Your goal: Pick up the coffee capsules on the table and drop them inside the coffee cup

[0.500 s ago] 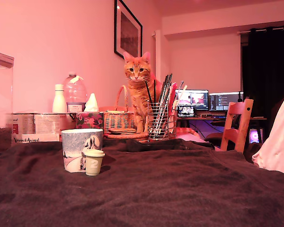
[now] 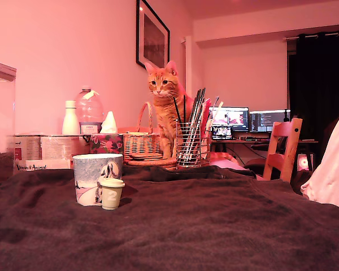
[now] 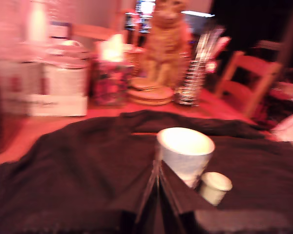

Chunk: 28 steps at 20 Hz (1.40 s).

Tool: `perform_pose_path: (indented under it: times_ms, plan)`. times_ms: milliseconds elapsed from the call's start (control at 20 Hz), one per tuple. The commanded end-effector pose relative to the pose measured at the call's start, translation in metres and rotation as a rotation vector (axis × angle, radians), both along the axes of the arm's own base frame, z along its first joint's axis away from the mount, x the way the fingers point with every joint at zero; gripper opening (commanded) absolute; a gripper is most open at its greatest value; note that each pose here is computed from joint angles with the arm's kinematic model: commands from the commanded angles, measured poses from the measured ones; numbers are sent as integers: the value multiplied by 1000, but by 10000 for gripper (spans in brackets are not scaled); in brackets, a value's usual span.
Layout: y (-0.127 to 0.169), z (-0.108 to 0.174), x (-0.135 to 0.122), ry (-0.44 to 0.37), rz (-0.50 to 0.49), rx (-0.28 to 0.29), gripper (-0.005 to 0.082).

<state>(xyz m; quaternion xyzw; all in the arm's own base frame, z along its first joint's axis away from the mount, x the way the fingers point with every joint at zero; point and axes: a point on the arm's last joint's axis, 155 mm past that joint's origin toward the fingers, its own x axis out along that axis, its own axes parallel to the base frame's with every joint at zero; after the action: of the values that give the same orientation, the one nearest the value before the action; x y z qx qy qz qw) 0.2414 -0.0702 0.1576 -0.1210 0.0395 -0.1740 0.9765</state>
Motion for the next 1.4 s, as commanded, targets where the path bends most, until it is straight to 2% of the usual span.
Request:
perform_pose_path:
  times_ms: [0, 200, 400, 700, 750, 950, 1050, 1350]
  plan:
    - [-8, -4, -2, 10, -34, -20, -24]
    - [-29, 6, -9, -21, -122, -42, -24]
    - [-45, 3, -15, -6, -179, -45, -24]
    - [-62, -15, -18, 54, -233, 1, -11]
    - [-63, -16, -18, 58, -233, 3, 38]
    - [-66, -13, -14, 50, -229, 3, 345]
    - [-67, -15, -12, 54, -225, 8, 444]
    - [-61, -19, 0, 60, -171, 38, 445]
